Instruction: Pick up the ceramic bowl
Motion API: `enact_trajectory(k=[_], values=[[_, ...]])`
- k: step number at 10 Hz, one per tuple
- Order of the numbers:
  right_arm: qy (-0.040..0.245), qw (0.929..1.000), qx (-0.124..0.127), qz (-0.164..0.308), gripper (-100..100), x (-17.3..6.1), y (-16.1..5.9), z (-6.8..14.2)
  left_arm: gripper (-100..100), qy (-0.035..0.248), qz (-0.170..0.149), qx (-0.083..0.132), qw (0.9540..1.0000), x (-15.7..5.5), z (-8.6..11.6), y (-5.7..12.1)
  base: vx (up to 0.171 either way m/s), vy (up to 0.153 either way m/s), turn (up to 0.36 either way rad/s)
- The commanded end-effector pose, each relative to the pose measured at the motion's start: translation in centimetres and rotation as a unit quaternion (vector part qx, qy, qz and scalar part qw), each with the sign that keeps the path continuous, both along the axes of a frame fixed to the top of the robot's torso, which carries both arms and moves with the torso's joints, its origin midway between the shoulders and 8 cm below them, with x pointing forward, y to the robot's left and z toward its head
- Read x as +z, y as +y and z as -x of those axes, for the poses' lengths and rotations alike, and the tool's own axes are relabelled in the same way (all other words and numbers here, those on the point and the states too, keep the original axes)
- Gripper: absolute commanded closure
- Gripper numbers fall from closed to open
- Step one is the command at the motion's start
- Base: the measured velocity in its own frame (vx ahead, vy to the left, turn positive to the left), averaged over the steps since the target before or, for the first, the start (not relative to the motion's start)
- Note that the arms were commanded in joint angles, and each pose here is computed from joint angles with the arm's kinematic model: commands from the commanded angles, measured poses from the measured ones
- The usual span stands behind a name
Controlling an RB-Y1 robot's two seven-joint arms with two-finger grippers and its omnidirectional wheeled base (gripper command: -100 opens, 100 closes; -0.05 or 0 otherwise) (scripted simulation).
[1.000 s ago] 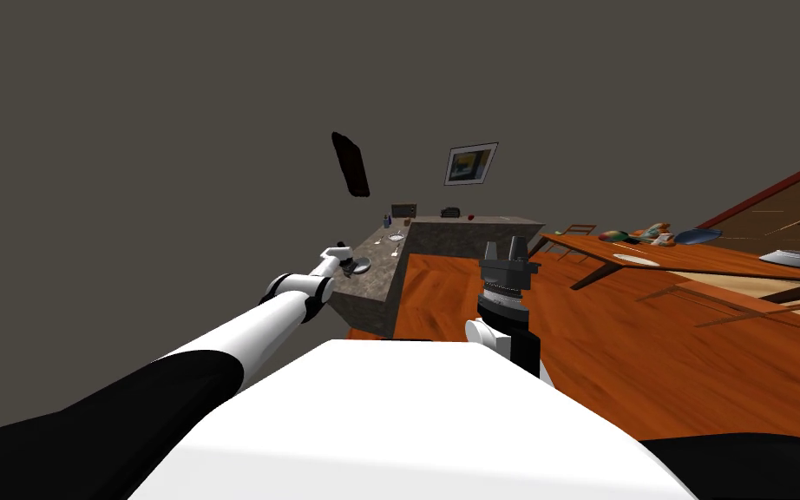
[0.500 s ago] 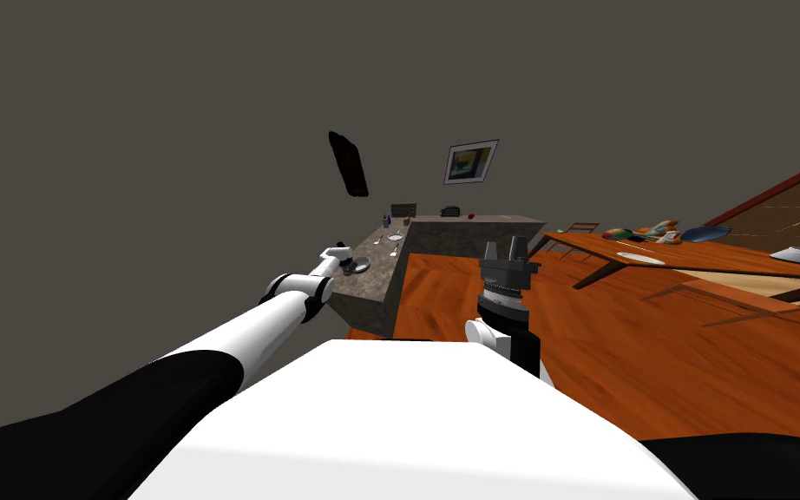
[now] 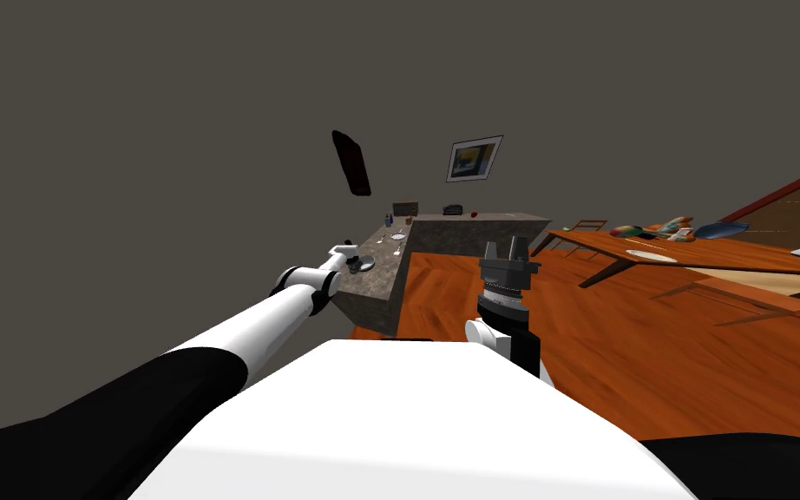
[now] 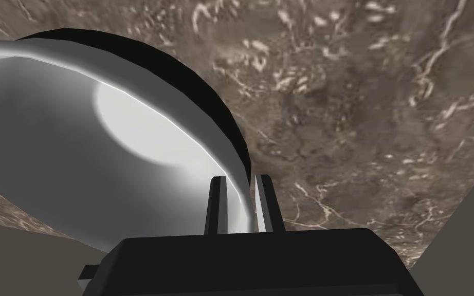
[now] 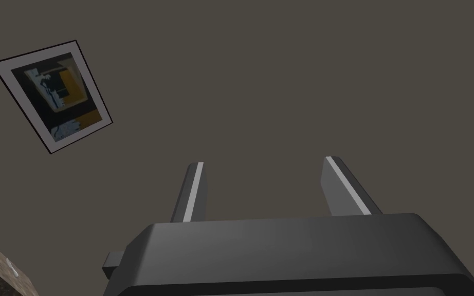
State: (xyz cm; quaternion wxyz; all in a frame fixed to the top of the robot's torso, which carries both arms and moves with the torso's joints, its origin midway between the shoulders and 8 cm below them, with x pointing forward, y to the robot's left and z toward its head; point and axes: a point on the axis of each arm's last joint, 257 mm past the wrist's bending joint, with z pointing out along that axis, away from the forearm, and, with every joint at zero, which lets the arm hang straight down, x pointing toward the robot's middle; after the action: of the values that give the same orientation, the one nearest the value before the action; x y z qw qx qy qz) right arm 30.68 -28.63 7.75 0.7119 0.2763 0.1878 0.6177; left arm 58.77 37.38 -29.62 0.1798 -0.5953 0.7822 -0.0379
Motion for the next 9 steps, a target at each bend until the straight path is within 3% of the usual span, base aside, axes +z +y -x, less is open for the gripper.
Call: enact_trajectory(k=[1, 2, 3, 4, 5, 7, 8, 9], values=[[0.0, 1.0, 0.0, 0.0, 0, 0.0, 0.0, 0.0, 100, 0.012, 0.002, 0.006, 0.9999, -0.7, 0.7, -0.6, -0.029, 0.109, -0.01], [0.0, 1.0, 0.0, 0.0, 0, 0.0, 0.0, 0.0, 100, 0.022, 0.003, 0.01, 0.9997, -1.4, 1.4, -0.4, -0.003, 0.045, -0.013], [0.0, 1.0, 0.0, 0.0, 0, 0.0, 0.0, 0.0, 100, -0.003, 0.0, 0.001, 1.0, 0.3, -0.2, -0.9, -0.003, 0.003, 0.026], [0.0, 1.0, 0.0, 0.0, 0, 0.0, 0.0, 0.0, 100, -0.003, 0.0, 0.001, 1.0, 0.3, -0.2, -0.9, -0.003, -0.011, 0.011], [0.0, 1.0, 0.0, 0.0, 0, 0.0, 0.0, 0.0, 100, -0.003, 0.0, -0.001, 1.0, 0.8, -0.9, -3.9, -0.04, 0.083, 0.049], [0.0, 1.0, 0.0, 0.0, 0, 0.0, 0.0, 0.0, 100, -0.019, -0.001, -0.007, 0.9998, 1.9, -1.9, -4.3, -0.028, 0.079, -0.005], [0.0, 1.0, 0.0, 0.0, 0, 0.0, 0.0, 0.0, 100, -0.003, 0.0, -0.001, 1.0, 0.8, -0.9, -3.9, 0.008, 0.027, -0.003], [0.0, 1.0, 0.0, 0.0, 0, 0.0, 0.0, 0.0, 100, -0.003, 0.0, -0.003, 1.0, 1.1, -1.2, -5.4, -0.011, 0.044, 0.032]])
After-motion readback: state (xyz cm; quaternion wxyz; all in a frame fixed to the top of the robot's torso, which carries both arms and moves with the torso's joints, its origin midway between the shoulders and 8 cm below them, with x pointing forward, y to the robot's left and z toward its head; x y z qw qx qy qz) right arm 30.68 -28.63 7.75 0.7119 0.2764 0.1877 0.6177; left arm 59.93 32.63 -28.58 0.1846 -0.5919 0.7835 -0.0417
